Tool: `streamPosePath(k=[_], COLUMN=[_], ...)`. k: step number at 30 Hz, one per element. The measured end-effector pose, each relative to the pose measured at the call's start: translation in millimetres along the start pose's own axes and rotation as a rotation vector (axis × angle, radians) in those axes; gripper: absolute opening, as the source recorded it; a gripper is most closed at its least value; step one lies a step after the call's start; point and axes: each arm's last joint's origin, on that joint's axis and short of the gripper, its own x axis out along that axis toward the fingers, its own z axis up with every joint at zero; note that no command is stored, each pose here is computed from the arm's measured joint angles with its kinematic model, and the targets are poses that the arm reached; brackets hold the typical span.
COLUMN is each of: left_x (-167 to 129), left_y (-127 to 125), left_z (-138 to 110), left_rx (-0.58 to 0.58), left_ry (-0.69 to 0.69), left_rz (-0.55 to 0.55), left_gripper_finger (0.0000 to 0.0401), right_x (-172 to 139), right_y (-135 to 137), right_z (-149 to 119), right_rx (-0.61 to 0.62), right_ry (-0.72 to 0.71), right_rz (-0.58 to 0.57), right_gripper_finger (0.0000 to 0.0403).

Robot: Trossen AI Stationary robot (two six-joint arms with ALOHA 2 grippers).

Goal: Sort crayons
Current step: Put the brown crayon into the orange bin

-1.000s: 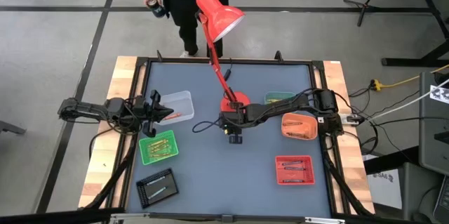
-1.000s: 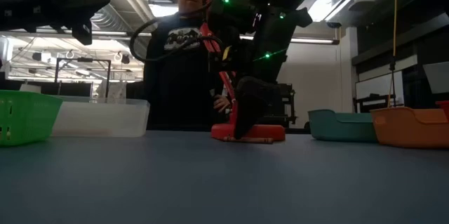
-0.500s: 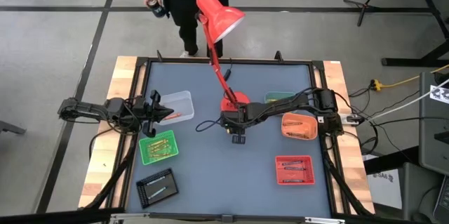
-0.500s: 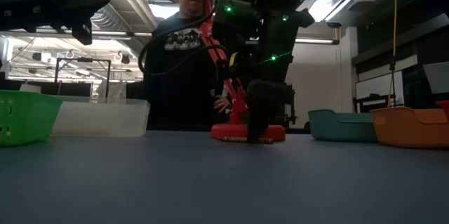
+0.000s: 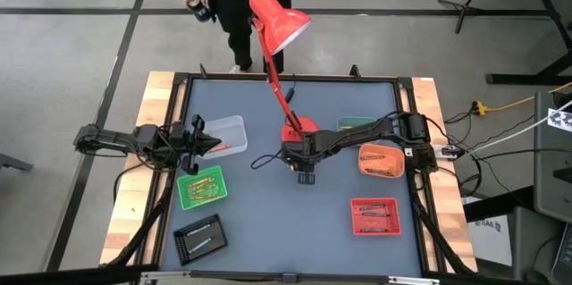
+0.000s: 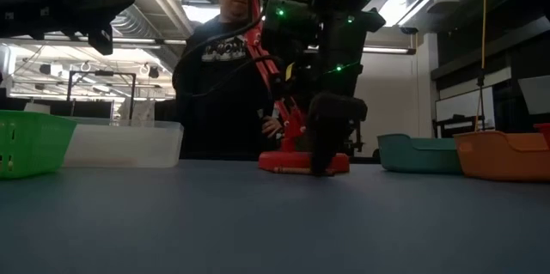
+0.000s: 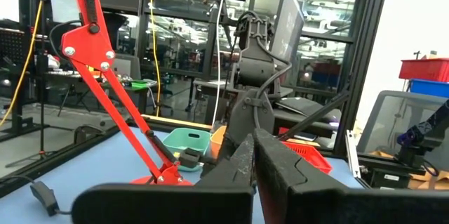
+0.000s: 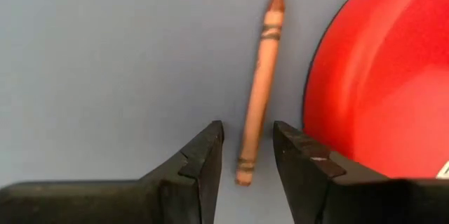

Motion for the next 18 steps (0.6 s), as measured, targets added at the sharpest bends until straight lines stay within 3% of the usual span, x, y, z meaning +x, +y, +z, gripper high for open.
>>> streamPosePath(k=[11,18], left_x=[0.0,0.0], left_y=[0.0,0.0], left_z=[0.1,0.0], left_rx=[0.0,0.0], left_ry=[-0.001,0.0], left_rz=[0.0,0.0], left_gripper_finger=[0.0,0.0], right_x=[-1.4,-1.4], right_y=[1.9,2.3], right_z=[-3.7,-3.6], right_rx=[-0.003,-0.004], right_ry=[0.051,0.049], right_rz=[0.058,0.065], right_gripper_finger=[0.0128,0.0076])
